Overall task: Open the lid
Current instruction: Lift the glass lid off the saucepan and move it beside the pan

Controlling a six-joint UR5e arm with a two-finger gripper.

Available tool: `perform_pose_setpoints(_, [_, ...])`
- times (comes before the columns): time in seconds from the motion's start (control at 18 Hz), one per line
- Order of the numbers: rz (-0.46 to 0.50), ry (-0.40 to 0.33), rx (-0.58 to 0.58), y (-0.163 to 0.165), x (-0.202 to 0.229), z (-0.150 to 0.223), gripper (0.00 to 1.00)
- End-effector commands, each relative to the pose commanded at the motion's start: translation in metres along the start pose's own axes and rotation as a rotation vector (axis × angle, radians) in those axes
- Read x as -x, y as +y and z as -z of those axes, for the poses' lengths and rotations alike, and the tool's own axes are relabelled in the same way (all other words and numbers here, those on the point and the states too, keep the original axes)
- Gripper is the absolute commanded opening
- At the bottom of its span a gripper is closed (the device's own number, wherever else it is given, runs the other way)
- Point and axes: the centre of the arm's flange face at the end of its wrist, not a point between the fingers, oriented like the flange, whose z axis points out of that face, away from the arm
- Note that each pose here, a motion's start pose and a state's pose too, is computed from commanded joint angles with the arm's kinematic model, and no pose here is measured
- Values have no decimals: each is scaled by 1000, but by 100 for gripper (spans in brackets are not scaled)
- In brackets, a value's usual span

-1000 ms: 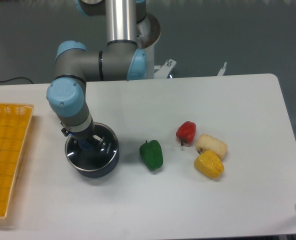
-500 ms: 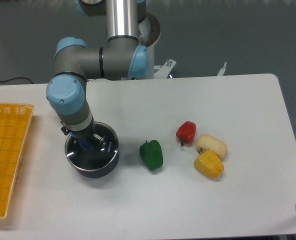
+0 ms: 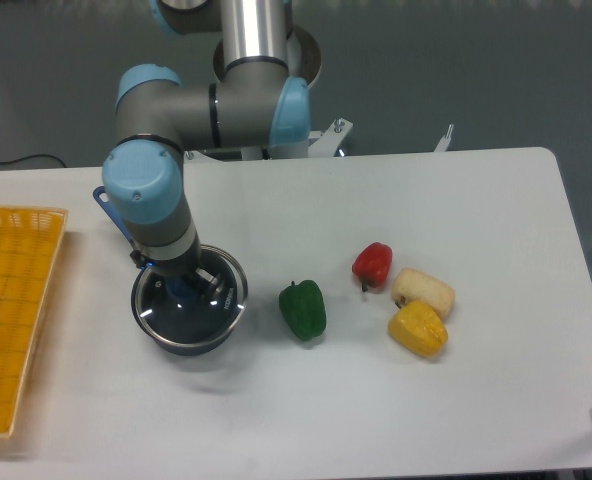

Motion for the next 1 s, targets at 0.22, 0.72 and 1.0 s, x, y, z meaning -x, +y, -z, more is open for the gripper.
perform_pose_setpoints(0.22, [11,-34,-34,1,16,0,52])
perform_pose_setpoints(0.72, [174,-123,-143,5,64,-1,52])
perform_pose_setpoints(1.0, [271,-152,-188,0,79,-9,52])
